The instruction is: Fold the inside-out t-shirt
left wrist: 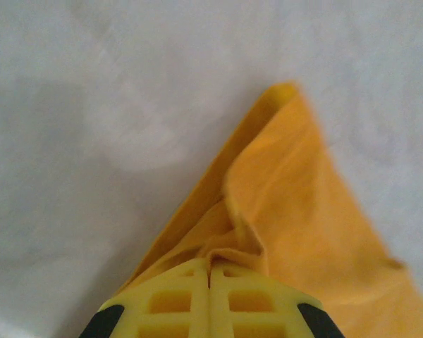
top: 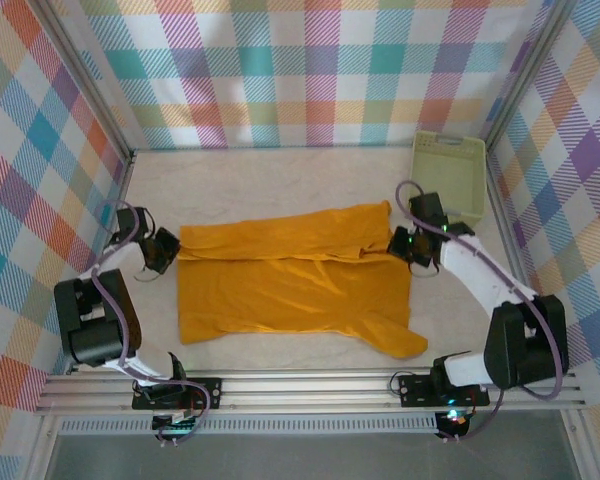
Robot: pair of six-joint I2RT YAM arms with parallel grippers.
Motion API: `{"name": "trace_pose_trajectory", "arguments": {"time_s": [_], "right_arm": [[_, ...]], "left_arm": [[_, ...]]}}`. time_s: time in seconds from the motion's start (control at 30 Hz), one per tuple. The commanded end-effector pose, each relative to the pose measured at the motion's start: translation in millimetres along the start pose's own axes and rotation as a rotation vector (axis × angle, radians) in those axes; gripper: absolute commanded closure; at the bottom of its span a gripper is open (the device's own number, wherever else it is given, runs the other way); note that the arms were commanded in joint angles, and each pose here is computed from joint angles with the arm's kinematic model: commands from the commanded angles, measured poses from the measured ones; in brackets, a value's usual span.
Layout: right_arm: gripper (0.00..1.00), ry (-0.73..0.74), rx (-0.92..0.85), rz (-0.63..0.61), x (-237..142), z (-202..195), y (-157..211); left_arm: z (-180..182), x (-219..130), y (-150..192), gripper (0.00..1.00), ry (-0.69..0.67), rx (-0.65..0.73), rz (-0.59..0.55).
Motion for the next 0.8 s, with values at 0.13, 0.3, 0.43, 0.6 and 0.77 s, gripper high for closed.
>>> {"name": "trace_pose_trajectory", "arguments": {"time_s": [0.13,0.3,0.43,0.6,0.77], "right_arm": [[1.0,-0.029,-0.152,-0.355,-37,66,-178],[1.0,-0.056,-0.201,-0.404,-15,100,-255],[1.0,-0.087,-0.227,-0.426,3,114,-281],[1.0,-0.112,-0.256,-0.411,30,117,-281],[1.0,-0.092,-0.271,-0.376,30,114,-269]], "left_arm": [[-80,-4,-77,1.0,0.044,-0.013,-0.079],[-109,24,-103,1.0,0.051,-0.026,-0.033],[-116,42,-109,1.0,0.052,-0.027,0.011],[-112,51,-109,1.0,0.025,0.001,0.026],[-118,35,-111,1.0,0.034,0.046,0.009]]}}
Point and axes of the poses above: each hand's point on the last joint's axis, 136 mm out from that joint toward the fingers, its own x axis out along the fingers, its own z axis along the line the jaws close on, y = z × x, the point moved 2 cm from there along -x, back along the fingers, and after that the axes turned 7 degrees about -x, right-handed, at the moved point
